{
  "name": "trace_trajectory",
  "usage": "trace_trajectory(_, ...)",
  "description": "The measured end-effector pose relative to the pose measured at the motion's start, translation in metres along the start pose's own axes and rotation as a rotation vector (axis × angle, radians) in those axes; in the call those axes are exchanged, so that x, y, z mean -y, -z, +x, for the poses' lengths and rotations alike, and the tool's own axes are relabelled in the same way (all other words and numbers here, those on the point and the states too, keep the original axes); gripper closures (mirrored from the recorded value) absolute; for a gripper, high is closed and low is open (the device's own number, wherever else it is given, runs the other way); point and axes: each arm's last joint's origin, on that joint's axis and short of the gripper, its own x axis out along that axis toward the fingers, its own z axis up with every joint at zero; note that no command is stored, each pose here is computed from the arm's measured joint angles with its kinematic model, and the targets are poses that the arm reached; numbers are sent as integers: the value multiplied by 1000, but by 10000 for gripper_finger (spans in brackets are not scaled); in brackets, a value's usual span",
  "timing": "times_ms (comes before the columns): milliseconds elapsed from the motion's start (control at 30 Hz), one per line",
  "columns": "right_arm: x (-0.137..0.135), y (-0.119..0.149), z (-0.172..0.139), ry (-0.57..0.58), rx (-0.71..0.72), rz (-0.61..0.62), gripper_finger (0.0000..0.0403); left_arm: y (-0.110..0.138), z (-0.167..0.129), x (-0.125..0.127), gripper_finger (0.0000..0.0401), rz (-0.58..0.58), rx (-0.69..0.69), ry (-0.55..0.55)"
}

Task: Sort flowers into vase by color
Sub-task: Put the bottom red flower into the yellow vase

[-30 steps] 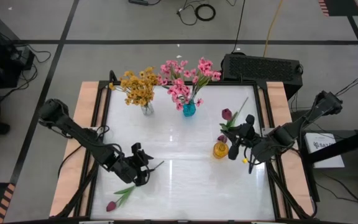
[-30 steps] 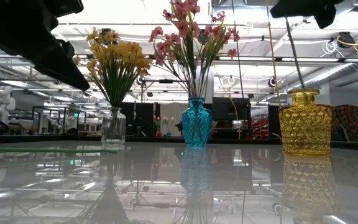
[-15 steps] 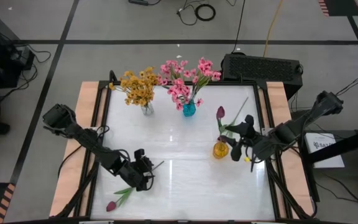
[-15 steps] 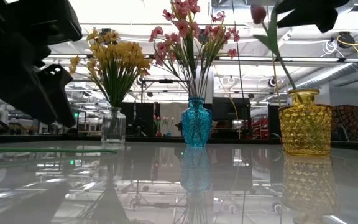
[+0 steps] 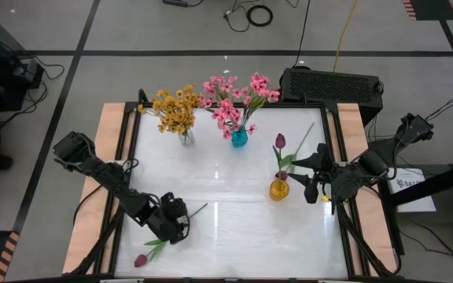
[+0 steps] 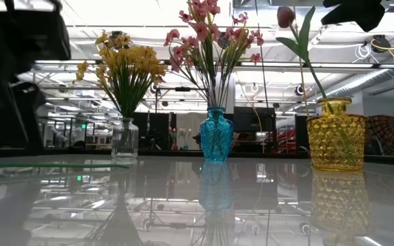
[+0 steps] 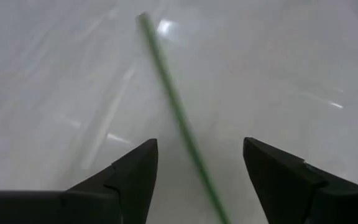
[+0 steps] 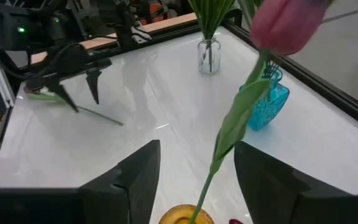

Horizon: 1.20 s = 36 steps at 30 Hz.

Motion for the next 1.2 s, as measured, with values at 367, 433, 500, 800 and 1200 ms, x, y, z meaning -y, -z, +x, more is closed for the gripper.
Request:
trace_trajectory(367, -2, 0, 0, -6, 3, -2, 218, 25, -11, 11, 239, -82, -58, 18)
trace_trajectory(433, -2, 0, 0, -8, 6, -2, 218, 29, -12, 11, 241, -84, -69, 8)
trace_trajectory(500, -3, -1, 0, -13, 12, 3, 218, 33, -10, 10, 242, -89, -80, -12)
trace_trajectory(800, -3, -1, 0, -19, 16, -1, 218, 41, 4, 10, 244, -62, -104, -65)
trace_trajectory(1200, -11, -11, -1, -80, 91, -25, 218, 32, -3, 20, 389, 0, -142, -86)
